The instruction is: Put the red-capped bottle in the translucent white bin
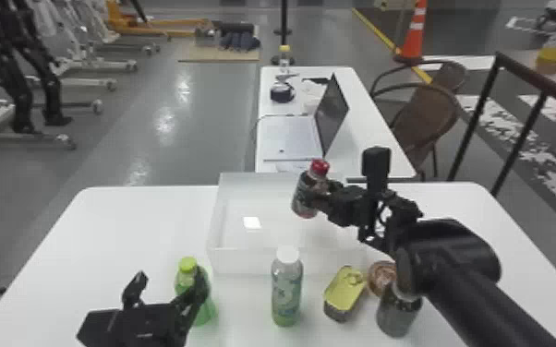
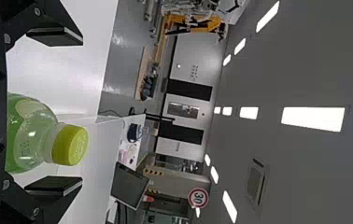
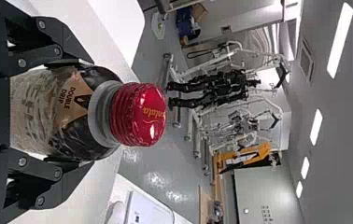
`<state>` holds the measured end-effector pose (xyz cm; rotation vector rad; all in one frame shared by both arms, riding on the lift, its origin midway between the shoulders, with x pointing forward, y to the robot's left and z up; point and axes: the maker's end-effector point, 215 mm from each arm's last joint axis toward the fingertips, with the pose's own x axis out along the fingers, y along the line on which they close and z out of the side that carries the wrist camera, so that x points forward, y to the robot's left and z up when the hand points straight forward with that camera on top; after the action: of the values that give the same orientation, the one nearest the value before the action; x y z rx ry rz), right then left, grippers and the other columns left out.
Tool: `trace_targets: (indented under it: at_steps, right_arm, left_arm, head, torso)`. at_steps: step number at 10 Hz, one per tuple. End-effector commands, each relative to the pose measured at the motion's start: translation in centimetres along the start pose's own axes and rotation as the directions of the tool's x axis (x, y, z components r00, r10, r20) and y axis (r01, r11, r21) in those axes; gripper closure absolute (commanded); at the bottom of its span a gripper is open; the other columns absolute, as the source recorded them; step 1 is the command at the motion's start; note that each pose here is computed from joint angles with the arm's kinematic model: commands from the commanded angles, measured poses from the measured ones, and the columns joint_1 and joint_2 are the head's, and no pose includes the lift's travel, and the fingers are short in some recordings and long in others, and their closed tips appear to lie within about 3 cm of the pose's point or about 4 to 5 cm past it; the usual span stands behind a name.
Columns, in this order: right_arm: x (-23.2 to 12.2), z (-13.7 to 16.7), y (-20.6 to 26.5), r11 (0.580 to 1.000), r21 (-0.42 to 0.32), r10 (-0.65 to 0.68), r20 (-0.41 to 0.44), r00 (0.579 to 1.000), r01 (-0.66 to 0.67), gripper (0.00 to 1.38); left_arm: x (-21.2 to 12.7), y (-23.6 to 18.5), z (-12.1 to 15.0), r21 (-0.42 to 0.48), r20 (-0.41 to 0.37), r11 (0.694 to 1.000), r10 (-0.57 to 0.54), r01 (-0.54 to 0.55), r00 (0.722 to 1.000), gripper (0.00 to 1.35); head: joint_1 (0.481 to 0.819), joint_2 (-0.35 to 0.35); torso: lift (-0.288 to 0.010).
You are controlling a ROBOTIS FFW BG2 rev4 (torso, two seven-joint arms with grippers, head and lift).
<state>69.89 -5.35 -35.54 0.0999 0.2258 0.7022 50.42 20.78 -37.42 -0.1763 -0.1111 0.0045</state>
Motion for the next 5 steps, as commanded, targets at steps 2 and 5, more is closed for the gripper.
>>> trace_targets:
  at_steps: [2, 5]
  right_arm:
    - [-0.2, -2.8, 0.1, 1.0, 0.027, -0.006, -0.034, 0.999, 0.007, 1.16]
    - [-0.4, -3.5, -0.2, 0.999, 0.03, -0.013, -0.046, 0.999, 0.015, 1.04]
  left_arm:
    - [0.1, -0.1, 0.1, -0.004, 0.003, 1.0, -0.003, 0.003, 1.0, 0.23]
    - [0.1, -0.1, 0.1, -0.004, 0.004, 1.0, -0.003, 0.003, 1.0, 0.23]
  head:
    - [0.549, 0.0]
    - [0.549, 0.0]
  torso:
    - [-0.1]
    - [-0.1]
